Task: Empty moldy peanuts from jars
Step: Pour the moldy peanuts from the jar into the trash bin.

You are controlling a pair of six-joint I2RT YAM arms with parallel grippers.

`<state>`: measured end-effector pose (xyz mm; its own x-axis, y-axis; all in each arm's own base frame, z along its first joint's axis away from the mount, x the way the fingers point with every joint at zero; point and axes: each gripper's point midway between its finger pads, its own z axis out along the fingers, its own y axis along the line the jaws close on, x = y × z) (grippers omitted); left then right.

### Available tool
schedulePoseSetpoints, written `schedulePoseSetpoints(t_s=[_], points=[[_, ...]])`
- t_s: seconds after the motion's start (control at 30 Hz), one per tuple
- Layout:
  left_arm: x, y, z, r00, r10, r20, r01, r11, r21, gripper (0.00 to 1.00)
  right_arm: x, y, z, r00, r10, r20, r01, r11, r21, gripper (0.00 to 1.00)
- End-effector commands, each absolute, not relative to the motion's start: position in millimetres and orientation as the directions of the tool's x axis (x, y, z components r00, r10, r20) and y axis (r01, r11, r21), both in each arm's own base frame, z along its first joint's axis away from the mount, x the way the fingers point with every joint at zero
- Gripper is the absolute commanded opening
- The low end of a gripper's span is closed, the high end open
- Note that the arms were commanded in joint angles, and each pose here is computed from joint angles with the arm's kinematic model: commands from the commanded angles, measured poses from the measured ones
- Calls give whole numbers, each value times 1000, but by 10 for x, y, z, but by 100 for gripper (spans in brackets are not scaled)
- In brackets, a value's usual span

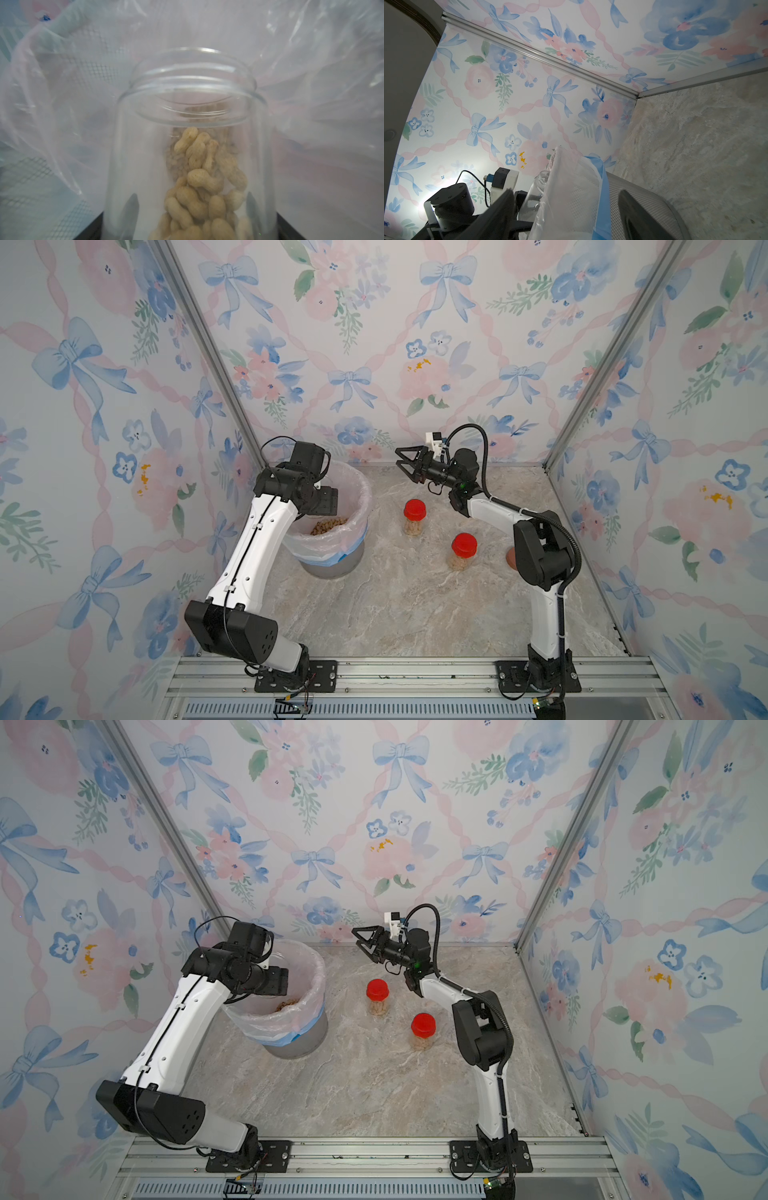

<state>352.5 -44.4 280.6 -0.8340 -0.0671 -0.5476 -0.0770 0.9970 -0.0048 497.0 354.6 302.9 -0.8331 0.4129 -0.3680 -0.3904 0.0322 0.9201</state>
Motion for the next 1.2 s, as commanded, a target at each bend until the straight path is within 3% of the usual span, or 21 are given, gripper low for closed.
schedulePoseSetpoints(t_s=[0.0, 0.2, 0.33, 0.4, 0.67, 1.17], points=[[3661, -671, 3135, -737, -282, -614, -107, 946, -306, 6, 4856, 3523, 3247, -794, 436, -424, -457, 31, 889, 81], [3708, -671, 3487, -603, -530, -595, -188, 820, -540, 4, 4788, 3566, 3247, -787, 437, -436, -461, 53, 886, 81], [3702, -535, 3688, -426, -779, -460, -209, 580, -788, 4, 4741, 3626, 3228, -785, 429, -448, -464, 73, 883, 81], [3711, -521, 3691, -400, -830, -388, -219, 498, -839, 0, 4723, 3668, 3218, -789, 424, -444, -461, 68, 885, 80], [3727, -740, 3512, -480, -867, -130, -289, 296, -910, 0, 4673, 3705, 3140, -792, 428, -436, -452, 69, 889, 80], [3414, -783, 3416, -351, -906, 234, -436, -63, -898, 0, 4653, 3850, 3050, -805, 439, -399, -434, 22, 900, 79]])
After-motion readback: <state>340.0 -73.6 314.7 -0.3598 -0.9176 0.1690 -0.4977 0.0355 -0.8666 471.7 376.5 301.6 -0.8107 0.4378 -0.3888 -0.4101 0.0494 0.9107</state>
